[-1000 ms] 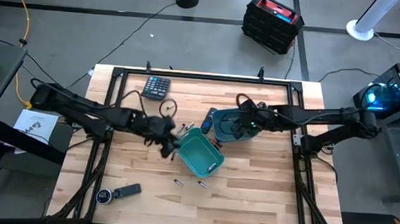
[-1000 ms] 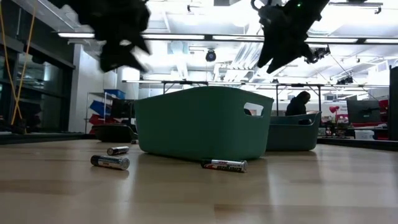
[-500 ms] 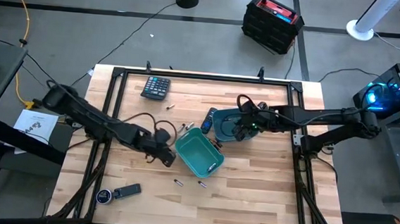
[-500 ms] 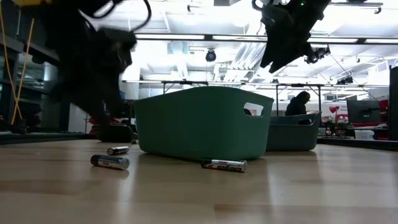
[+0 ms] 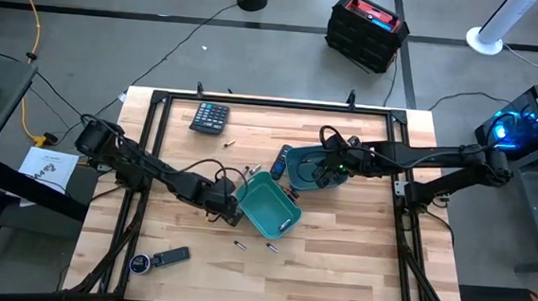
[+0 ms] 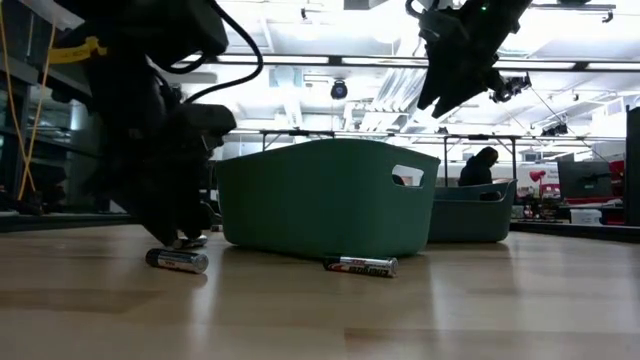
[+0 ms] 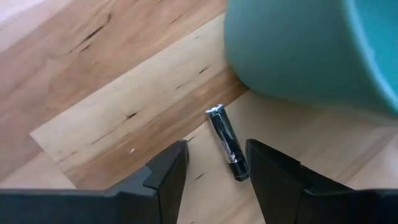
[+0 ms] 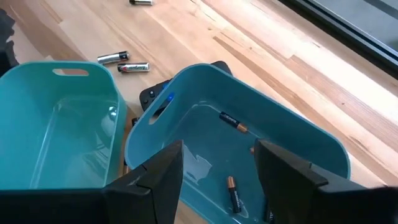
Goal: Sort batteries
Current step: Put the white battery into the green bin
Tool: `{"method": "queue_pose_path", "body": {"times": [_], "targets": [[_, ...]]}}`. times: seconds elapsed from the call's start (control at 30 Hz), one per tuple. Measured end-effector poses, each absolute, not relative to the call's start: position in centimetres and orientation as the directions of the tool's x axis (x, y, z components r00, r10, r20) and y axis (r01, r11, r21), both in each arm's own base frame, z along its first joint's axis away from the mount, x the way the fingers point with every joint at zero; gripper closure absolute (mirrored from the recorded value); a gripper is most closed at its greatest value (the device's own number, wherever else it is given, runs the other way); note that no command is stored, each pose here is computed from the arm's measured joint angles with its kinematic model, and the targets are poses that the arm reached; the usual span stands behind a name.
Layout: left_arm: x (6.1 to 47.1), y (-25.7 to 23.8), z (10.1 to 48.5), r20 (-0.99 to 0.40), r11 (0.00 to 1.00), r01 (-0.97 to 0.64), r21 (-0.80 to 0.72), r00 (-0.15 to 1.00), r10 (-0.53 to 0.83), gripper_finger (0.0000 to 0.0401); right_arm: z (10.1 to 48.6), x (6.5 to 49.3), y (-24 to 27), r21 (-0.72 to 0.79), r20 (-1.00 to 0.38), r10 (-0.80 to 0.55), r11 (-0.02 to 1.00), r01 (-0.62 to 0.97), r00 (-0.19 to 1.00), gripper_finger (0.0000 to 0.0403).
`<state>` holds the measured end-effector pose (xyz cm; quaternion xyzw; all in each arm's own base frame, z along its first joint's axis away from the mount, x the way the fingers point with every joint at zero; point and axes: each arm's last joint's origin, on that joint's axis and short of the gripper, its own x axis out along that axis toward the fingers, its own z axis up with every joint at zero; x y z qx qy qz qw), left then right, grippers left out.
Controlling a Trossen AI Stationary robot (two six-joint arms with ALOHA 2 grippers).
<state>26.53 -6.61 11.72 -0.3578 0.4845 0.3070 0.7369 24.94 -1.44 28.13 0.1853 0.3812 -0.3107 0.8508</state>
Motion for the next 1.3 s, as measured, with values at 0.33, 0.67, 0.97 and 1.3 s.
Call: {"method": "queue_pose_path", "body": {"times": [0.33,0.67,0.97,1.3], "targets": [[24.6,-6.7,11.7,-0.972,0.668,-0.743,-0.029,0.175,0.153,0.0317,28.1,24.9,-1.4,0.092,-0.764,-0.388,0.726,0.681,0.516,0.0213],[24.6,-6.5,11.9,-0.970,0.817,-0.576,0.023,0.186,0.158,0.0377,28.1,24.9,-1.4,0.094,-0.764,-0.387,0.725,0.682,0.516,0.0213],[20.7,-6.8,18.1,-0.928,0.847,-0.531,0.012,0.309,0.208,0.0394,28.1,24.9,-1.4,0.099,-0.772,-0.372,0.730,0.676,0.514,0.0213],[25.2,-5.1,22.0,-0.661,0.922,-0.305,-0.240,0.746,0.075,0.0392,28.2,25.0,-1.6,0.109,-0.764,-0.376,0.725,0.680,0.524,0.0213]]}}
